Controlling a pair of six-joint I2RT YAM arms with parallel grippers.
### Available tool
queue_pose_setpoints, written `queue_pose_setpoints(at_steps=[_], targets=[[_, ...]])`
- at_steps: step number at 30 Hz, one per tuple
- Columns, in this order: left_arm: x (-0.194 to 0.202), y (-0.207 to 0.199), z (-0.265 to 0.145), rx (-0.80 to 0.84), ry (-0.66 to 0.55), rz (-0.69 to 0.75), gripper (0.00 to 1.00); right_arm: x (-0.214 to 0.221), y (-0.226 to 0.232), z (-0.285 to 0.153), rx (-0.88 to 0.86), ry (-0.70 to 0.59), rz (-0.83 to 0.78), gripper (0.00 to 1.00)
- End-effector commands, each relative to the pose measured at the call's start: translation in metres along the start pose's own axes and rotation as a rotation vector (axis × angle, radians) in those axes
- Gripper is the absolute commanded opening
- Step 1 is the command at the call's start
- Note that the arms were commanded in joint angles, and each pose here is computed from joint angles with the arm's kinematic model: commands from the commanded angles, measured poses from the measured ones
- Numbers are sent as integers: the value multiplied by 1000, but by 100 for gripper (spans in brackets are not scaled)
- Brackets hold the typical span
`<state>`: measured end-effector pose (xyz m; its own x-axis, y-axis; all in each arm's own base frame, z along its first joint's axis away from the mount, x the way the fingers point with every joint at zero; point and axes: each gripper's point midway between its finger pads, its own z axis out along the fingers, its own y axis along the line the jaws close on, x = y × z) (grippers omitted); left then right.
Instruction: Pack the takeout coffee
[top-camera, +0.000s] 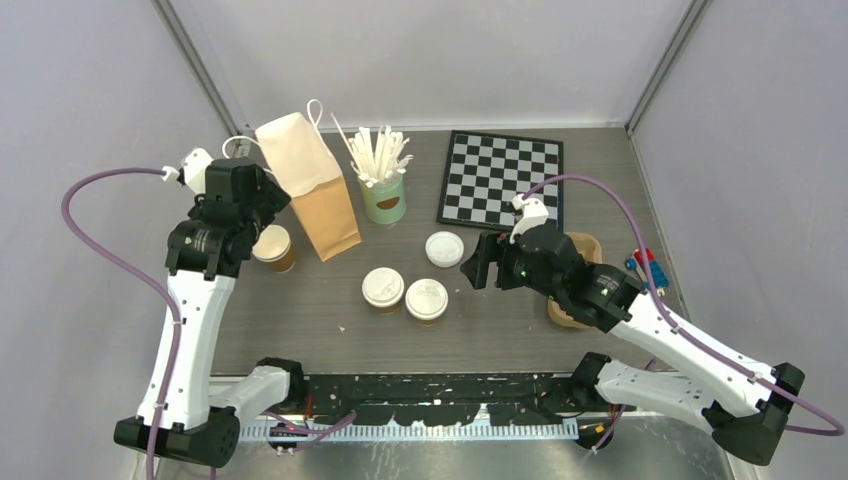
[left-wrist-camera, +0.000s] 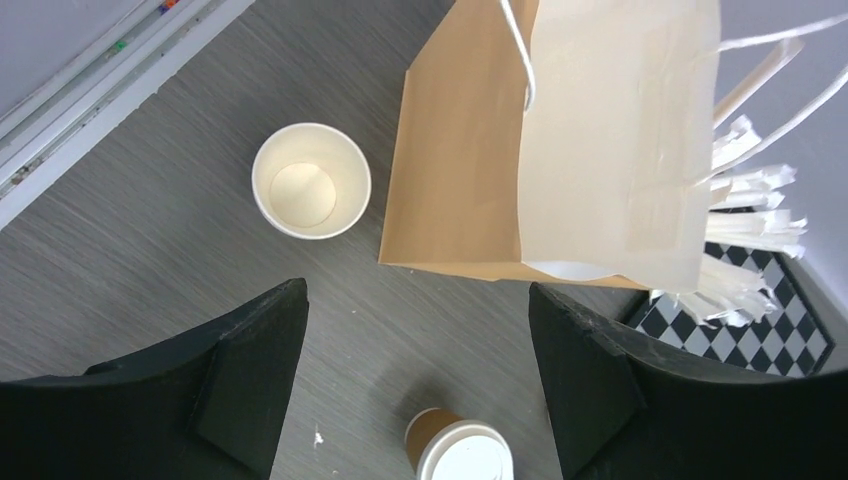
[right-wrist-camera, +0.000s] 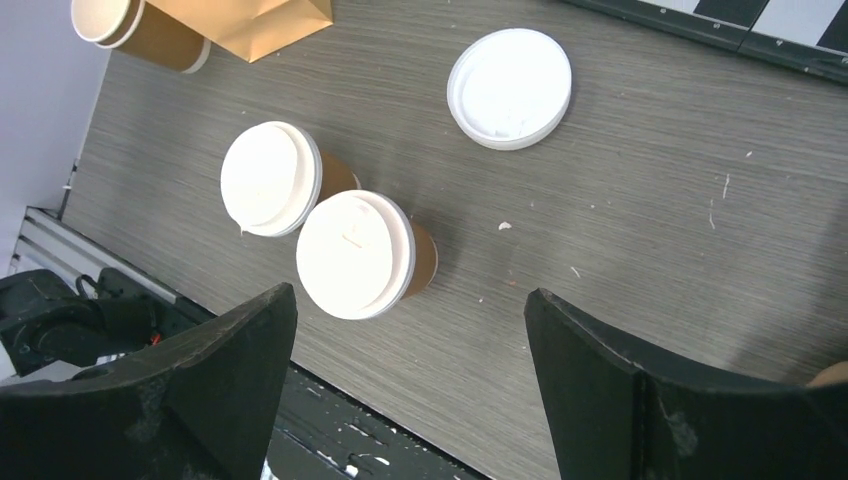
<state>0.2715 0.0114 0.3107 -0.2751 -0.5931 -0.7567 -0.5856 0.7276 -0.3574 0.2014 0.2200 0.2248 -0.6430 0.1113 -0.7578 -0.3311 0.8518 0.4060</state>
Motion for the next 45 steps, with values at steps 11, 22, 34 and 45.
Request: queue_pose_setpoints(at_steps=[11, 22, 34, 45], targets=[[-22, -23, 46, -3, 23, -126, 78, -8, 25, 22, -45, 79, -206, 92], [8, -36, 82, 4, 134, -75, 63, 19, 56, 67, -56, 169, -269, 92], [-18, -33, 34, 44, 85, -61, 0, 3, 54, 49, 27, 124, -220, 92], [-38, -38, -40, 163, 137, -17, 0, -73, 28, -38, 138, -152, -25, 90]])
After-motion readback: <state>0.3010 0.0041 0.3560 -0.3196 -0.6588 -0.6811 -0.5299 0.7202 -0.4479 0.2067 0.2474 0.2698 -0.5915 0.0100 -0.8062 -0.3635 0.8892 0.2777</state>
